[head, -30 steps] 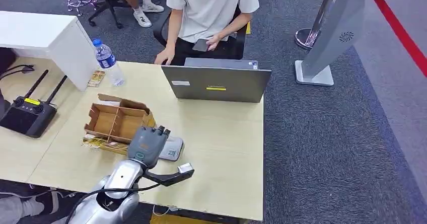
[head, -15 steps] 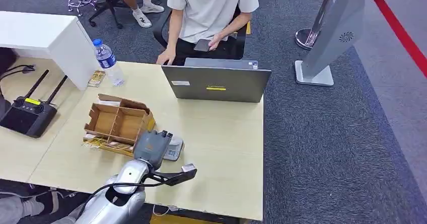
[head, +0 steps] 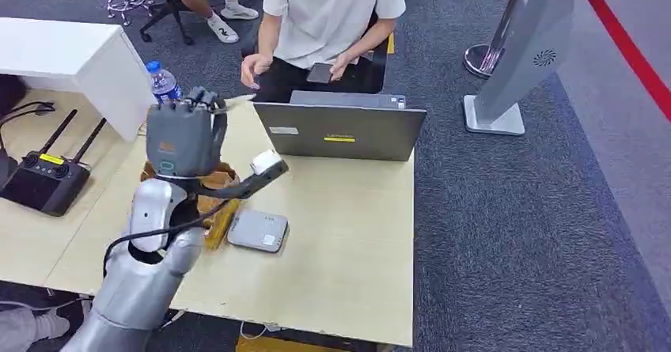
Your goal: Pass the card to the sensor for recognition and then transmit it.
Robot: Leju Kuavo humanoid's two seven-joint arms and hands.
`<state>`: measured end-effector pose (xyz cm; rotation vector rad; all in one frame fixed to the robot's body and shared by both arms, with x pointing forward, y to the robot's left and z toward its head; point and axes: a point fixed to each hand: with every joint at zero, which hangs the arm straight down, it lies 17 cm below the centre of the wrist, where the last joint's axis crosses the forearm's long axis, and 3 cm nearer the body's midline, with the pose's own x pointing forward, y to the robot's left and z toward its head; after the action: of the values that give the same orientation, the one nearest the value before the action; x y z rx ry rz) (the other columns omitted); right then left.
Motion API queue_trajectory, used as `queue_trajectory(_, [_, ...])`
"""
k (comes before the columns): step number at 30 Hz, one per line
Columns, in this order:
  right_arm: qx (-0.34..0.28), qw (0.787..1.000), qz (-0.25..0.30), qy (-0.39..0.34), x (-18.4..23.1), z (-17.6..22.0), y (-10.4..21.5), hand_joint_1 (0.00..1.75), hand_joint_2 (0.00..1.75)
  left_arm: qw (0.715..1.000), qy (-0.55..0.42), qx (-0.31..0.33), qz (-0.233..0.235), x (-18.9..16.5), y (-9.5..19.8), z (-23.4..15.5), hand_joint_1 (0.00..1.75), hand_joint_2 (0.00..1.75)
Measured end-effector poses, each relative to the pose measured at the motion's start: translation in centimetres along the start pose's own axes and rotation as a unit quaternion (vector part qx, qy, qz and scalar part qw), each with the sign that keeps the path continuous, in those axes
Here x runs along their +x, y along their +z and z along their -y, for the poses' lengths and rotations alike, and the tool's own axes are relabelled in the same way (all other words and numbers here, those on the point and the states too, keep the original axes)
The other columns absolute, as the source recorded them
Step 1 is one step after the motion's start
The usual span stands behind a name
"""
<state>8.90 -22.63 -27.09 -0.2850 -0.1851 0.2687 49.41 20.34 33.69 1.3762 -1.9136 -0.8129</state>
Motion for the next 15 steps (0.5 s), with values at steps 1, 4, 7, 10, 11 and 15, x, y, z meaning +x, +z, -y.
queue_trajectory(1, [0.001, 1.000, 0.002, 0.005, 0.1, 0.0, 0.0, 0.00, 1.75, 1.000, -0.009, 0.006, -0.012, -1.5, -1.1, -0.8, 1.75, 1.75])
queue_trajectory(4, [0.005, 1.000, 0.006, 0.015, 0.2, -0.2, 0.0, 0.00, 1.75, 0.998, -0.040, 0.003, -0.045, -5.3, -4.2, -1.8, 1.75, 1.75])
queue_trajectory(7, [0.007, 1.000, 0.009, 0.023, 0.3, -0.3, 0.1, 0.00, 1.75, 0.994, -0.071, -0.017, -0.077, -9.0, -6.5, -1.4, 1.75, 1.75])
queue_trajectory(10, [0.008, 1.000, 0.008, 0.023, 0.3, -0.3, 0.1, 0.00, 1.75, 0.992, -0.085, -0.027, -0.089, -10.4, -7.7, -1.2, 1.75, 1.75])
queue_trajectory(11, [0.008, 1.000, 0.008, 0.024, 0.3, -0.3, 0.1, 0.00, 1.75, 0.992, -0.088, -0.030, -0.090, -10.7, -7.9, -1.1, 1.75, 1.75])
queue_trajectory(15, [0.007, 1.000, 0.008, 0.023, 0.3, -0.3, 0.1, 0.00, 1.75, 0.990, -0.092, -0.044, -0.093, -10.9, -8.3, -0.7, 1.75, 1.75])
